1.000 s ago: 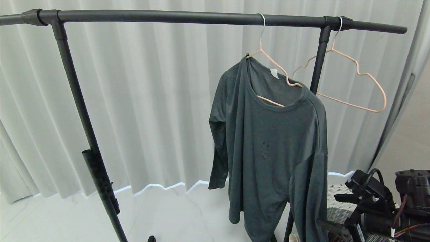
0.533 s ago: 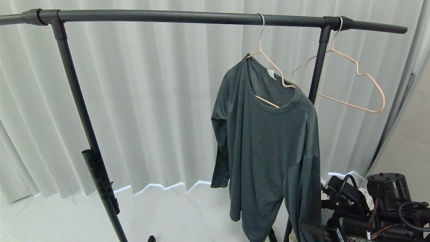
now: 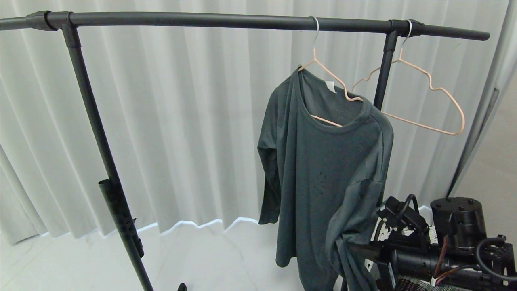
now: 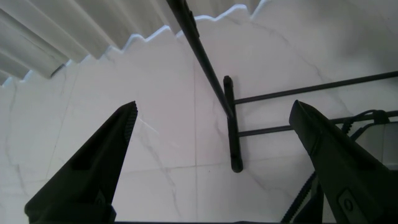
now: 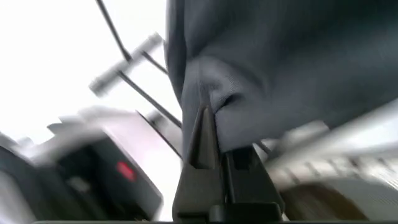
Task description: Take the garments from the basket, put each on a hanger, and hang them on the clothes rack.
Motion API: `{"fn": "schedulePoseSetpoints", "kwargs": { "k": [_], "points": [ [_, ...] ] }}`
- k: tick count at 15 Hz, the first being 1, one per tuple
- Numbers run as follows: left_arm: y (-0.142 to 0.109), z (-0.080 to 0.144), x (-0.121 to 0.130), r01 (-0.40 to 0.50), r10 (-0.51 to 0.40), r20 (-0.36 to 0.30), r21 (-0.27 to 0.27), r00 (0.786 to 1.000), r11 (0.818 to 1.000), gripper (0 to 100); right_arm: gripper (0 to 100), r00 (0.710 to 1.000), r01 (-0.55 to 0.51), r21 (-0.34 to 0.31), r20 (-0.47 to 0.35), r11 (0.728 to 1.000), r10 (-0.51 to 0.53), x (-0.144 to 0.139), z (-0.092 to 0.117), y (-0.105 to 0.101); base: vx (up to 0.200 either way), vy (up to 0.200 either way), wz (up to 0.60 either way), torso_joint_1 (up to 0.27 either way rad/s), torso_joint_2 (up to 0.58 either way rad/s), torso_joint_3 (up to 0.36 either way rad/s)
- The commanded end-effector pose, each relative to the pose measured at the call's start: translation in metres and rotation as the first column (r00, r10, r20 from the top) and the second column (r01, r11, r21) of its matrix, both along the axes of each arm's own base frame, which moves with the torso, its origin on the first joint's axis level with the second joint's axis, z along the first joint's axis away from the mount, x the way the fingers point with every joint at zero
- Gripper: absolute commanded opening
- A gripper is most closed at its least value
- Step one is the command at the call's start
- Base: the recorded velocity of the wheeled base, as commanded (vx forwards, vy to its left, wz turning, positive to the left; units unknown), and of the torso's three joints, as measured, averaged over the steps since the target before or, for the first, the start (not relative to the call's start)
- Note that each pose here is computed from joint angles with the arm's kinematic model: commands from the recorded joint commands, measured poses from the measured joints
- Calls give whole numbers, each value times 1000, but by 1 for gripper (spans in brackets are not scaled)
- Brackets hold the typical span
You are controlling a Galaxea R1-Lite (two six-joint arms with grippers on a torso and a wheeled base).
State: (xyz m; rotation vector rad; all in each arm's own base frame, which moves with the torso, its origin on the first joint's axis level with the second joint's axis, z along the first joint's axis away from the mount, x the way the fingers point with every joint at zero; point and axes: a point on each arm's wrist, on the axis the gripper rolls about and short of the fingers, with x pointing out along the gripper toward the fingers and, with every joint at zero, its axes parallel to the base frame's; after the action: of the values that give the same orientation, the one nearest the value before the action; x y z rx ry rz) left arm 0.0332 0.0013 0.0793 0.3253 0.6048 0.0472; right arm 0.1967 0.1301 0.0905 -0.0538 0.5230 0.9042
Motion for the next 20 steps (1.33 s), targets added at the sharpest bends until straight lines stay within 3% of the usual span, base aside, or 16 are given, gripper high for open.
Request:
{"fn": "schedulePoseSetpoints", "kwargs": {
  "k": [1, 6, 11, 15, 16, 20],
  "points": [
    [0, 0, 0, 0, 0, 0, 0, 1000, 1000, 100, 0, 997, -45, 111, 72, 993, 38, 7, 31, 26, 0, 0, 0, 0, 0, 0],
    [0, 0, 0, 0, 0, -2, 0, 1000, 1000, 100, 0, 982, -32, 213, 188, 977, -9, 48, 67, 55, 0, 0, 0, 0, 0, 0],
    [0, 0, 0, -6, 6, 7, -10, 1000, 1000, 100, 0, 972, 134, 141, 175, 981, -158, 70, 43, 68, 0, 0, 0, 0, 0, 0],
    [0, 0, -1, -12, 12, 7, -15, 1000, 1000, 100, 0, 969, 173, 79, 167, 982, -184, 70, 30, 67, 0, 0, 0, 0, 0, 0],
    [0, 0, -1, -12, 12, 7, -15, 1000, 1000, 100, 100, 970, 175, 71, 160, 982, -184, 69, 27, 66, 0, 0, 0, 0, 0, 0],
    [0, 0, 0, -12, 12, 6, -15, 1000, 1000, 100, 100, 942, 291, 5, 174, 957, -287, 61, 19, 56, 0, 0, 0, 0, 0, 0]
  ]
}}
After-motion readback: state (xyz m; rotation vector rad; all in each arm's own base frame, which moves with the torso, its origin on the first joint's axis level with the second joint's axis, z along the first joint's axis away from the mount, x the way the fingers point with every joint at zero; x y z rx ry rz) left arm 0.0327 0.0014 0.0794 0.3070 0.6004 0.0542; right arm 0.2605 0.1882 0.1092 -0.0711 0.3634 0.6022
